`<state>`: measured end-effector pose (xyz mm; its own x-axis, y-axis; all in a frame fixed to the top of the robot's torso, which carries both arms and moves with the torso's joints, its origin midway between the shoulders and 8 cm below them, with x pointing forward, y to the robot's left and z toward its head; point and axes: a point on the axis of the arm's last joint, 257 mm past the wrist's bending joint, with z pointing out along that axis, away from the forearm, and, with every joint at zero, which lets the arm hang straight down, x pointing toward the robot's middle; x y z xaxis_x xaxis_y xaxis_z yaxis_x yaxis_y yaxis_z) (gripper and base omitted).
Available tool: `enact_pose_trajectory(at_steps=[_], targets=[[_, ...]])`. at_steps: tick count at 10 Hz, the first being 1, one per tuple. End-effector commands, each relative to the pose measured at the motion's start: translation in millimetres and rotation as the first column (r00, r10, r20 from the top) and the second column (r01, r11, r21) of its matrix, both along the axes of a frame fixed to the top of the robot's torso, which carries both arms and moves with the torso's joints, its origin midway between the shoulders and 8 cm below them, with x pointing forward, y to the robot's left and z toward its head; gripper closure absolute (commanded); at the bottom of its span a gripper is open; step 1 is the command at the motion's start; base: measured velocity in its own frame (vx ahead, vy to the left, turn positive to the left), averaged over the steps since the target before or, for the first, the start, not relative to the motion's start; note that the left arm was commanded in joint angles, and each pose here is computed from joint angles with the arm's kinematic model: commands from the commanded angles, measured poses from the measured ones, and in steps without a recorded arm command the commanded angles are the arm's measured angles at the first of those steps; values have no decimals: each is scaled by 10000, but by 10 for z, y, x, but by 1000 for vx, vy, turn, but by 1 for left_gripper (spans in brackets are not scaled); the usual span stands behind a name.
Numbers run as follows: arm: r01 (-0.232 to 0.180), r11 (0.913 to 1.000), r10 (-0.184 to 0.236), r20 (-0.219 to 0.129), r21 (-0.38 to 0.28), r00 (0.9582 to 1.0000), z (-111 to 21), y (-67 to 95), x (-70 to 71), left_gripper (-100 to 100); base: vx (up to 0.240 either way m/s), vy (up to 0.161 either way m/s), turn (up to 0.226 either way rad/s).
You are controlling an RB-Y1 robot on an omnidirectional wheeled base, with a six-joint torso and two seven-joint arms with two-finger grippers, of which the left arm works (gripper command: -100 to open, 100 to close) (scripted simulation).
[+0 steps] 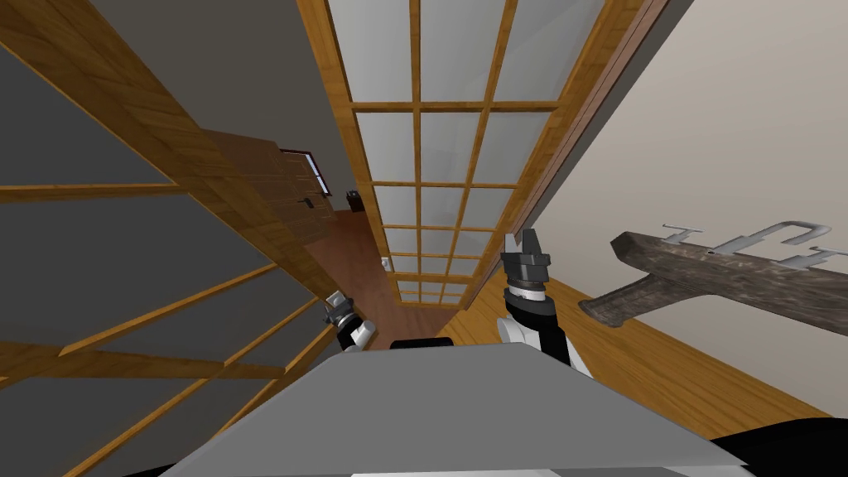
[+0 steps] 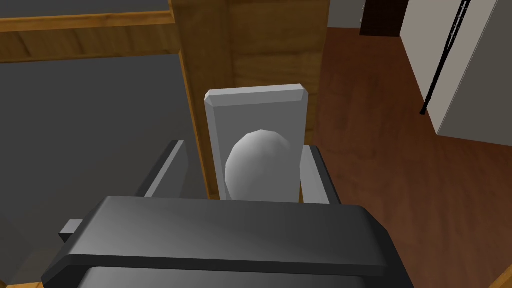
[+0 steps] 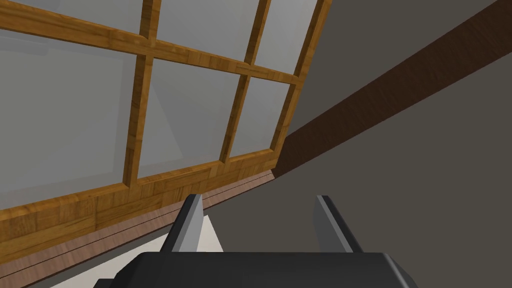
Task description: Push the door open
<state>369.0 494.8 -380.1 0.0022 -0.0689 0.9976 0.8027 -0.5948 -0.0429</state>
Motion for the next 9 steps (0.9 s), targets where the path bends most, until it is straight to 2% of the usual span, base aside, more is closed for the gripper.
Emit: enact_pose_trajectory(at_steps=[1, 3, 4, 6, 7, 9], targets=[[-631, 9977, 625, 252, 248, 9977, 125, 237, -135, 100, 43, 40, -90], [-941, 9953, 935, 273, 211, 9952, 121, 305, -209, 100, 60, 62, -99], [-1248, 9920, 1243, 290, 172, 9918, 115, 370, -285, 100, 55, 53, -90], [-1248, 9920, 1243, 290, 172, 9918, 115, 370, -285, 100, 29, 29, -20], [-1547, 9879, 1543, 303, 128, 9876, 107, 428, -361, 100, 27, 30, -89], [-1547, 9879, 1543, 303, 128, 9876, 107, 428, -361, 100, 20, 19, -28]])
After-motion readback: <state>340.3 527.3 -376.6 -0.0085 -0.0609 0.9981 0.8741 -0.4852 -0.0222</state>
